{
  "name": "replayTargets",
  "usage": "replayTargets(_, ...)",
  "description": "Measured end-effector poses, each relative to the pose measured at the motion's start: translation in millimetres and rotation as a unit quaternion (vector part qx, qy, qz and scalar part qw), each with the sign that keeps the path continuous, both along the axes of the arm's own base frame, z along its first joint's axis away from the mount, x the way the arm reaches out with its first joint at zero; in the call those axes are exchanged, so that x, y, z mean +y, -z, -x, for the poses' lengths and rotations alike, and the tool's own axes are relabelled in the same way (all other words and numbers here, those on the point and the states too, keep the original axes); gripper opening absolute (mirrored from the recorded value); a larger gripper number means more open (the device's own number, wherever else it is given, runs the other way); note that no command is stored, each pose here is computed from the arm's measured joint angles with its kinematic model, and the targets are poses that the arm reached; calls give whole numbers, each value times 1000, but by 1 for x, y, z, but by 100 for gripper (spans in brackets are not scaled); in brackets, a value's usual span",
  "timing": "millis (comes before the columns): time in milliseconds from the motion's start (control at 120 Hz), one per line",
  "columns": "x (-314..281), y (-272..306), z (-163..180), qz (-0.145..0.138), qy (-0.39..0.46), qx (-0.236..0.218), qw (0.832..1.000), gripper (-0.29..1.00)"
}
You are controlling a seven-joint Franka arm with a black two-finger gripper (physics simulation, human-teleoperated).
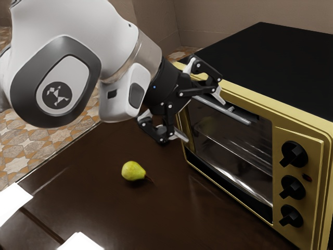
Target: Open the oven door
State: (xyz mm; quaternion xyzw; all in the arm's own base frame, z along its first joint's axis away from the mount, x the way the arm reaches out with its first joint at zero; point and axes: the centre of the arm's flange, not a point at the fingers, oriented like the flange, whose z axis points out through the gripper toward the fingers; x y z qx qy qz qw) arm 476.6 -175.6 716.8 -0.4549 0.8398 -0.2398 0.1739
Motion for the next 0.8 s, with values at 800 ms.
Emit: replayTargets(800, 61, 49, -78, -5, -18, 31, 999, 70)
